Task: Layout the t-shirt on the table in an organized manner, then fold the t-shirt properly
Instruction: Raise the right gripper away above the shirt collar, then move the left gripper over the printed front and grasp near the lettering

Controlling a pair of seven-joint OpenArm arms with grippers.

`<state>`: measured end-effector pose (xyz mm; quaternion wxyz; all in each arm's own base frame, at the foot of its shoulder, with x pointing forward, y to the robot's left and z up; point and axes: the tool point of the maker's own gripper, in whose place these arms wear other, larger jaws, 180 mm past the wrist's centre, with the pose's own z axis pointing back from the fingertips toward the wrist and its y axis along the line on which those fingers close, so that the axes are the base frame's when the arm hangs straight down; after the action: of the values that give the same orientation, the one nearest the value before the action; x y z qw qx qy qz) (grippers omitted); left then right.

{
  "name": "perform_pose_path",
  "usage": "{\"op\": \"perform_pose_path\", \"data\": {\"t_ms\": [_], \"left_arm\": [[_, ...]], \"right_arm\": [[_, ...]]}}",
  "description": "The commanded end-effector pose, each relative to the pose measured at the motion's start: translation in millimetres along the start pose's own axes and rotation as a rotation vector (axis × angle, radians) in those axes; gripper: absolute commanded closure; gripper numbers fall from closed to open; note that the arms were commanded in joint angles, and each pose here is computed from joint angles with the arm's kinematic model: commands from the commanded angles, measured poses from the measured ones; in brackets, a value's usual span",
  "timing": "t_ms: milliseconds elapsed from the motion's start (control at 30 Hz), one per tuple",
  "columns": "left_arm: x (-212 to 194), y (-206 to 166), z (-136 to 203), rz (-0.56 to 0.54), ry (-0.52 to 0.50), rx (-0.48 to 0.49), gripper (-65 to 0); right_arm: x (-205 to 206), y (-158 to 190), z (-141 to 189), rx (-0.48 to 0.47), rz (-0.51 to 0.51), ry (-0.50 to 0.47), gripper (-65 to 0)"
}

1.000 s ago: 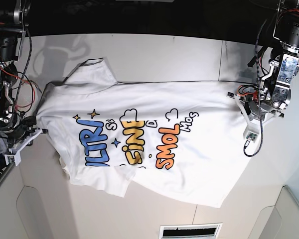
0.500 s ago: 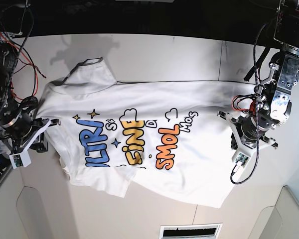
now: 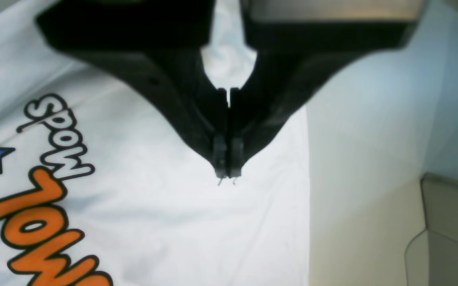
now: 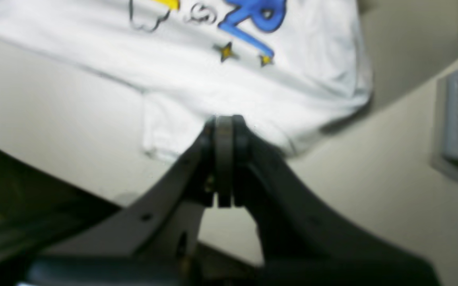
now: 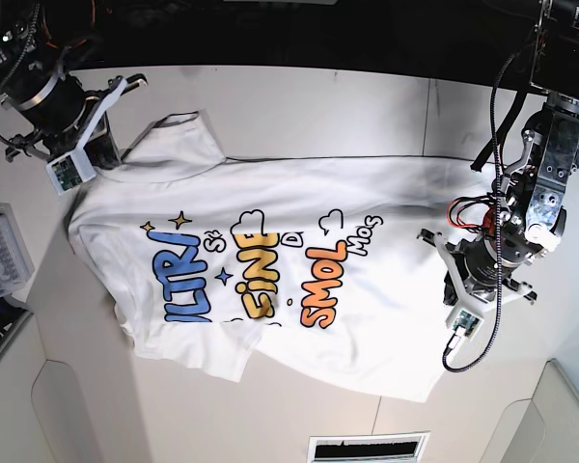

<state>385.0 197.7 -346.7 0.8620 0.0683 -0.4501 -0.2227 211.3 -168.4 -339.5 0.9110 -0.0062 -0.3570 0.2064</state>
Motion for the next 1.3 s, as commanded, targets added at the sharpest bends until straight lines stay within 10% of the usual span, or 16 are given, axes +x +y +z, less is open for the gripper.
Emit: {"op": "perform_pose_path", "data": {"t_ms": [0,133,233,300,733,1267], "left_arm": [[17,11,2,-0.012,-0.049,0.019,0.0],[17,7,2,-0.024,-0.049,0.000,0.0],[18,-1,2,-0.033,-0.053,-0.029,0.0],[19,-7,1,-0.037,-0.056,-0.051,0.0],[17,-6,2,-0.045,-0.064,-0.052,0.0],[17,-10,2,-0.051,-0.061,-0.070,0.0]], "right_arm": [[-4,-6,5,-0.035,0.010,0.009,0.0],[-47,13,-1,-0.048,-0.086,0.095,-0.3],[-65,32,-20,-0.012,-0.213,0.105,-23.0],[-67,39,-32,0.022,-0.300,0.102,-27.2],[-43,27,-48,0.124,-0.886,-0.134,-27.1],[-66,29,-108,0.199,-1.137,-0.076,-18.8]]}}
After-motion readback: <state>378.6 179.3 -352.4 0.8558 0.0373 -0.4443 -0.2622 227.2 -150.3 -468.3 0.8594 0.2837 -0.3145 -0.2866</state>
